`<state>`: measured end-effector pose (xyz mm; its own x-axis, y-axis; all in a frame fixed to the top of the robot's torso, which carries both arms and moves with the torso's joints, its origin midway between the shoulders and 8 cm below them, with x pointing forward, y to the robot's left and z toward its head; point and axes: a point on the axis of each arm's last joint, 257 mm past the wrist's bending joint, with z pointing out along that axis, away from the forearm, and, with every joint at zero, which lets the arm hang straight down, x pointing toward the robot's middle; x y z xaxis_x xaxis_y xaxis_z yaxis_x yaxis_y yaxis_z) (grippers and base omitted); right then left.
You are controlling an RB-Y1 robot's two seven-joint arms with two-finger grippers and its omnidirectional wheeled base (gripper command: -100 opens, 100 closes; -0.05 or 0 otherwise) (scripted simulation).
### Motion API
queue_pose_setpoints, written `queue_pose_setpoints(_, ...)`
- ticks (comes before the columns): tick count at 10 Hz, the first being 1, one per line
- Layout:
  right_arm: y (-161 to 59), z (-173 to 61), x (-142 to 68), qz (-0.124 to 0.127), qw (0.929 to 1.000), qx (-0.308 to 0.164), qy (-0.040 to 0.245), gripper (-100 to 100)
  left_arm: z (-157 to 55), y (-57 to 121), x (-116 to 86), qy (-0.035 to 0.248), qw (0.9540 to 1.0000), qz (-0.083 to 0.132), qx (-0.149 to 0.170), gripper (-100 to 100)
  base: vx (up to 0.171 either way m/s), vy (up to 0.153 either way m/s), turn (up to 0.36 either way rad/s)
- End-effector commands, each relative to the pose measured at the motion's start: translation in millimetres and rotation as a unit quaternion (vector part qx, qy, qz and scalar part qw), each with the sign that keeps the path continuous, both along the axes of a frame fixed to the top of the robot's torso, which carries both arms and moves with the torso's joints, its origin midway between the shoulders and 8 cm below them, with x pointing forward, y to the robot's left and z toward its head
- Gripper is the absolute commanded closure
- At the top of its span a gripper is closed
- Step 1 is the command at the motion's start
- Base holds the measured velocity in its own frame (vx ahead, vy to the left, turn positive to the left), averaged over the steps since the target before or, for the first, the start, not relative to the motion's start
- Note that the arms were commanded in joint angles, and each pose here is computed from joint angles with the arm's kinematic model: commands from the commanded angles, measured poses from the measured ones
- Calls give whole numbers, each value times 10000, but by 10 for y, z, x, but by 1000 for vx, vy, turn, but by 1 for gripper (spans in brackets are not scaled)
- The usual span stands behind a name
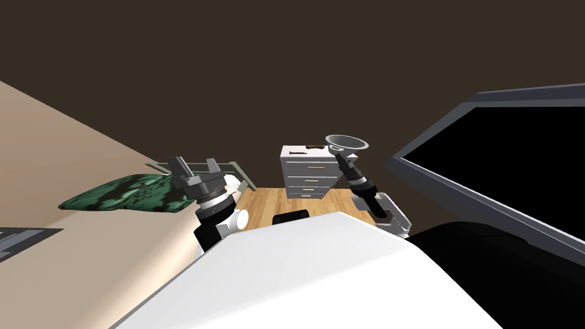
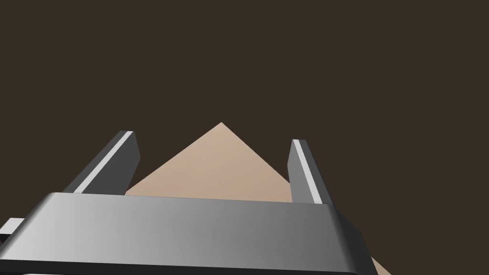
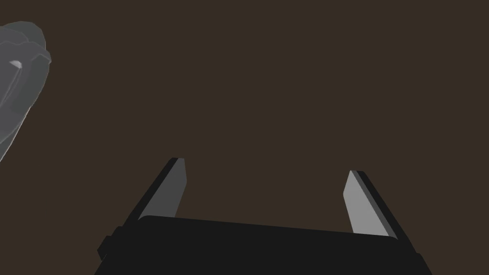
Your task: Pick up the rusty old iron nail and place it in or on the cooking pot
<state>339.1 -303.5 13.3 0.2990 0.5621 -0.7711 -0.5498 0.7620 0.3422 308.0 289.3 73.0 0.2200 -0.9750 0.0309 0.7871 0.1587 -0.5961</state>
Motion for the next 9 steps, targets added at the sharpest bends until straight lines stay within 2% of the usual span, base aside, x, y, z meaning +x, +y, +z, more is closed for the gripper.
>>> queue_pose_setpoints(1, -7, -15, 22, 10, 9997, -240, 38, -100, 0, 0, 0, 0, 10000, 0, 0, 0, -53, -5, 14)
queue_pose_setpoints(4, -109, -95, 82, -58, 9951, -972, 169, -100, 0, 0, 0, 0, 10000, 0, 0, 0, -49, -3, 27)
queue_pose_setpoints(5, -83, -89, 90, 5, 9939, -1087, 185, -100, 0, 0, 0, 0, 10000, 0, 0, 0, -37, 8, 15)
queue_pose_setpoints(6, -154, -136, 117, -50, 9900, -1386, 247, -100, 0, 0, 0, 0, 10000, 0, 0, 0, -37, 9, 33)
queue_pose_setpoints(9, -171, -170, 163, 41, 9806, -1930, 342, -100, 0, 0, 0, 0, 10000, 0, 0, 0, -22, 10, 24)
